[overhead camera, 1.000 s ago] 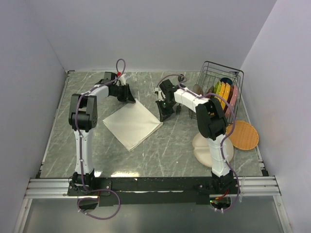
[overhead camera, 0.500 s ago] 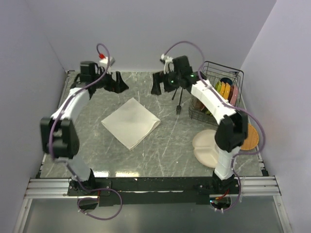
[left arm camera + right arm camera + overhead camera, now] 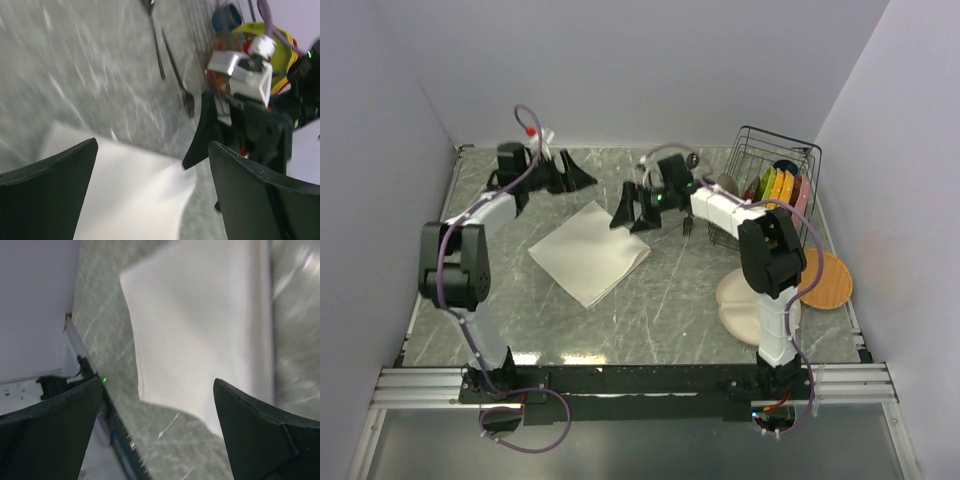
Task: Fold the napkin into a case and place the utensils inside
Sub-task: Smooth out the square-folded napkin at the center of the board.
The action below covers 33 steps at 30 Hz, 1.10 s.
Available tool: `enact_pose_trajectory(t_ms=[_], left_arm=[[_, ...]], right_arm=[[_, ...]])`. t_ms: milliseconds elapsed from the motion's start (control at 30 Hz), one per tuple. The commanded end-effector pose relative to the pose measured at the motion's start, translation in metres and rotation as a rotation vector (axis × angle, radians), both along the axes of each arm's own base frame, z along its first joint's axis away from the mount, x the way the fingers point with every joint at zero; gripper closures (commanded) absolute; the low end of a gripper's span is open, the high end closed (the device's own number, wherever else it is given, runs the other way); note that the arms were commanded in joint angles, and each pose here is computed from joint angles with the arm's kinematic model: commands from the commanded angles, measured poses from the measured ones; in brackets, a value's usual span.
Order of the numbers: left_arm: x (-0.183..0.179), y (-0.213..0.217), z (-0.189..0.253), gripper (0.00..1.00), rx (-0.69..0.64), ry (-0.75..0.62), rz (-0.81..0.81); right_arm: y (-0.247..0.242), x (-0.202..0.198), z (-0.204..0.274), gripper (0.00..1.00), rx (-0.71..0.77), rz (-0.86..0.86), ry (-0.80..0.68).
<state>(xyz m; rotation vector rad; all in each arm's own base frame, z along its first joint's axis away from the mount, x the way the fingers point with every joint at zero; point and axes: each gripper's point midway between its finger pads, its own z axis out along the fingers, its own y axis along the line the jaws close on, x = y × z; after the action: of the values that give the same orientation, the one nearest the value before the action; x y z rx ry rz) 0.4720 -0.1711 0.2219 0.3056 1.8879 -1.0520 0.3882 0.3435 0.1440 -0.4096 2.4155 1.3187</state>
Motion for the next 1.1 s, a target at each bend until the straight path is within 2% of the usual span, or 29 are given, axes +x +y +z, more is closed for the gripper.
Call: enact_pose_trajectory(t_ms=[0, 167, 300, 567, 667, 700, 767, 800, 833, 867, 900, 933, 1000, 1067], left_arm=[[-0.012, -0.037, -0.029, 0.01, -0.271, 0.305, -0.061], [-0.009, -0.058, -0.069, 0.01, -0.360, 0.430, -0.084], [0.009, -0.058, -0.122, 0.01, -0.396, 0.558, -0.047], [0.026, -0.011, -0.184, 0.02, -0.389, 0.660, 0.058], [0.021, 0.001, -0.190, 0.02, -0.388, 0.676, 0.073], [0.022, 0.003, -0.183, 0.02, -0.393, 0.660, 0.074], [0.017, 0.004, -0.171, 0.02, -0.402, 0.629, 0.043], [0.021, 0.017, -0.151, 0.02, -0.410, 0.580, 0.047], [0.020, 0.024, -0.137, 0.01, -0.417, 0.548, 0.042], [0.011, 0.025, -0.126, 0.01, -0.420, 0.530, 0.007], [0.005, 0.027, -0.096, 0.01, -0.409, 0.477, -0.013], [-0.001, 0.027, -0.085, 0.01, -0.389, 0.460, -0.020], [-0.023, 0.028, -0.064, 0.01, -0.331, 0.404, -0.041], [-0.047, 0.026, -0.058, 0.01, -0.322, 0.408, -0.045]], right_arm=[[0.022, -0.035, 0.002, 0.00, 0.093, 0.067, 0.101], [0.011, -0.040, -0.046, 0.00, 0.048, 0.038, 0.184], [-0.006, -0.037, -0.086, 0.00, -0.004, -0.011, 0.259], [-0.030, -0.052, -0.130, 0.00, -0.072, -0.019, 0.395], [-0.034, -0.040, -0.133, 0.01, -0.085, -0.027, 0.387], [-0.035, -0.039, -0.133, 0.01, -0.098, -0.019, 0.392], [-0.027, -0.022, -0.117, 0.02, -0.087, 0.025, 0.310], [-0.024, -0.024, -0.109, 0.04, -0.085, 0.048, 0.314], [-0.015, -0.013, -0.086, 0.04, -0.054, 0.088, 0.239], [-0.011, -0.012, -0.074, 0.04, -0.041, 0.110, 0.212], [-0.005, -0.015, -0.061, 0.04, -0.032, 0.134, 0.194], [0.002, -0.015, -0.037, 0.04, -0.004, 0.159, 0.138], [0.010, -0.018, -0.017, 0.04, 0.034, 0.177, 0.090], [0.020, -0.033, -0.005, 0.04, 0.044, 0.191, 0.081]])
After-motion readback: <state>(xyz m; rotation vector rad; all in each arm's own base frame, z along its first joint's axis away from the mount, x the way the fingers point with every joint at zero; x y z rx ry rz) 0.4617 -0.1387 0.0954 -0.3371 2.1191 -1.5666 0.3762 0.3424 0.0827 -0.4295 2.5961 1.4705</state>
